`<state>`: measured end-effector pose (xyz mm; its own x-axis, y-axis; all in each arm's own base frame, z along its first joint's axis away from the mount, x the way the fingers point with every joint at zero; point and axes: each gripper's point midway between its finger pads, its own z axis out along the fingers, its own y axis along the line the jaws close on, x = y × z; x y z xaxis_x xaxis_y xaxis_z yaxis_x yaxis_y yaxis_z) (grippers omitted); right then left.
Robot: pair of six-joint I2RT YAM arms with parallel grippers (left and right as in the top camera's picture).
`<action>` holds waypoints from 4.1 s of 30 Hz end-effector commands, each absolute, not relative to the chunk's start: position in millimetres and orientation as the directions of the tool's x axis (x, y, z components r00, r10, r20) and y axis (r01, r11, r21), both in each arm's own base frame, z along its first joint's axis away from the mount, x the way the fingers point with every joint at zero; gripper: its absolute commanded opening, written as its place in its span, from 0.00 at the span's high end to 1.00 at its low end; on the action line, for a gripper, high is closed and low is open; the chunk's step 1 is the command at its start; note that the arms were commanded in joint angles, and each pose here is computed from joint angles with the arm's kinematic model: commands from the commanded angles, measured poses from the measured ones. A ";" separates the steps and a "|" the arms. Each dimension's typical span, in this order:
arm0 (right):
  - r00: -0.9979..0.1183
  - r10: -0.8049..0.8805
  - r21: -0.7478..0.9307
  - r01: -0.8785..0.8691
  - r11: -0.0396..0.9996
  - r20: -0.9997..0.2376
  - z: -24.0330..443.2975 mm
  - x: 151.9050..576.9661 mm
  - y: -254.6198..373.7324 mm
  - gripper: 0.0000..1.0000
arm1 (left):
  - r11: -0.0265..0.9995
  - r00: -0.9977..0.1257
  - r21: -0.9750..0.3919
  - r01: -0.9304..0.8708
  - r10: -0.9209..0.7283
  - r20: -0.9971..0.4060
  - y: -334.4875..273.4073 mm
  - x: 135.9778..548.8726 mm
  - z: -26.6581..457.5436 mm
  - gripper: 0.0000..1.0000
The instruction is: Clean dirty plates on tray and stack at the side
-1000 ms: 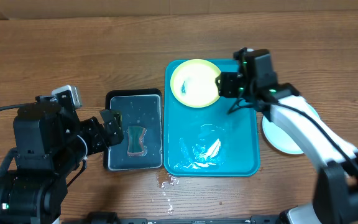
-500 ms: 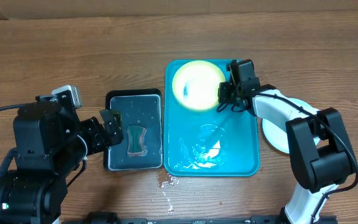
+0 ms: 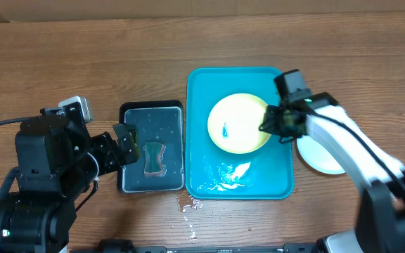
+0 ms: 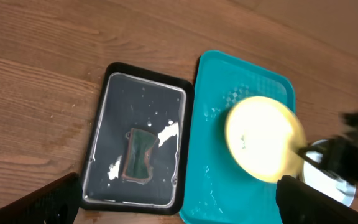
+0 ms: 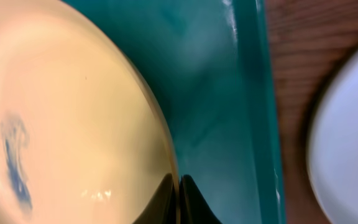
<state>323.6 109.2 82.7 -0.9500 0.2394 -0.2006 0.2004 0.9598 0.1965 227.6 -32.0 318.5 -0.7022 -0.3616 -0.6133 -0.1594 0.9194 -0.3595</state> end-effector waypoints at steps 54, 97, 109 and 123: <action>-0.878 0.313 0.319 0.199 0.927 -0.363 131.4 251.8 114.1 0.52 | 0.980 -0.995 -0.185 -0.074 -0.059 0.085 -73.6 272.0 30.1 0.51; -0.826 0.409 0.180 0.368 0.912 -0.387 123.4 252.2 61.2 0.48 | 0.992 -0.981 -0.048 -0.114 -0.105 0.161 -65.4 258.8 7.6 0.96; -0.876 0.374 0.245 0.307 0.919 -0.305 116.7 251.0 67.9 0.47 | 0.995 -0.995 -0.067 -0.076 -0.071 0.077 -69.8 284.2 50.5 0.77; -0.884 0.371 0.277 0.295 0.915 -0.285 117.2 249.5 74.8 0.47 | 0.997 -0.996 -0.061 -0.055 -0.051 0.076 -71.9 271.9 21.6 0.62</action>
<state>245.8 66.9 110.9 -0.8793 0.3776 -0.2901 0.3166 0.9187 0.2363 279.9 -66.8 33.1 -0.9920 -0.0894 0.0893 -0.0946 0.9940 -0.0550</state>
